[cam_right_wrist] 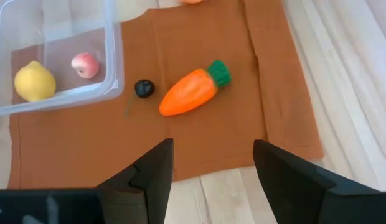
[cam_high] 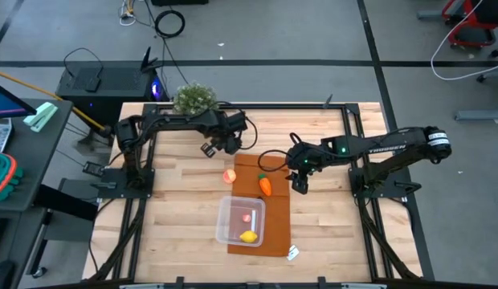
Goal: Pick and placing Produce into tupperware
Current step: Put the red cherry into the transparent bin
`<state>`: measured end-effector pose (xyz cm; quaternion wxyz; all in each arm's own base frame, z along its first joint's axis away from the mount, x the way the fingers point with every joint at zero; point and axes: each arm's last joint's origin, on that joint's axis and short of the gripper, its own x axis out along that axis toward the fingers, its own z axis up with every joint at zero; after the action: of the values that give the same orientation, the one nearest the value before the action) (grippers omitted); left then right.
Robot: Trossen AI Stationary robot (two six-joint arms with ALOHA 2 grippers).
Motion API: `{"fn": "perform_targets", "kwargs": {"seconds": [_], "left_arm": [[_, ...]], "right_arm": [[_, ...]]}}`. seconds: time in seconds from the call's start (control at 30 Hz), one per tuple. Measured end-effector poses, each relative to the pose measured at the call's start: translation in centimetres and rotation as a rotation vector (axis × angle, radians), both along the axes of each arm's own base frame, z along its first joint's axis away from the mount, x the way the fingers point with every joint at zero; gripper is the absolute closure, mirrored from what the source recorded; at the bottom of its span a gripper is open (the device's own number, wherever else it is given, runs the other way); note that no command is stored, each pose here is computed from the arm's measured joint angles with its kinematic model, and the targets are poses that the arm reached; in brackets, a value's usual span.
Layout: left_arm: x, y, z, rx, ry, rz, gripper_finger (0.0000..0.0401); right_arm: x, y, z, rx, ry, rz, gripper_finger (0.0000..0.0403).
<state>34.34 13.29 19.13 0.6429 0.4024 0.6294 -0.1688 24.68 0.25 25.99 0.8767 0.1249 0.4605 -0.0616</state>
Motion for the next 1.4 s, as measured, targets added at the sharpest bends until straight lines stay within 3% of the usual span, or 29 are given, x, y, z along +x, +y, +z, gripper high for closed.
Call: {"fn": "perform_targets", "kwargs": {"seconds": [0.27,0.53,1.17,1.4], "left_arm": [[1.2,0.1,0.4,0.002,-0.129,-0.068,0.0238],[1.1,0.4,-0.2,-0.022,-0.098,-0.107,0.0191],[0.9,2.8,-4.9,-0.089,-0.001,0.044,0.0203],[1.0,2.8,-4.9,-0.092,-0.005,0.052,0.022]], "right_arm": [[0.0,0.0,0.0,-0.002,0.0,0.003,0.0213],[0.0,0.0,0.0,-0.004,0.0,0.007,0.0213],[0.1,0.0,0.0,-0.002,-0.007,0.003,0.0213],[0.1,0.0,0.1,-0.002,-0.009,0.002,0.0213]]}}
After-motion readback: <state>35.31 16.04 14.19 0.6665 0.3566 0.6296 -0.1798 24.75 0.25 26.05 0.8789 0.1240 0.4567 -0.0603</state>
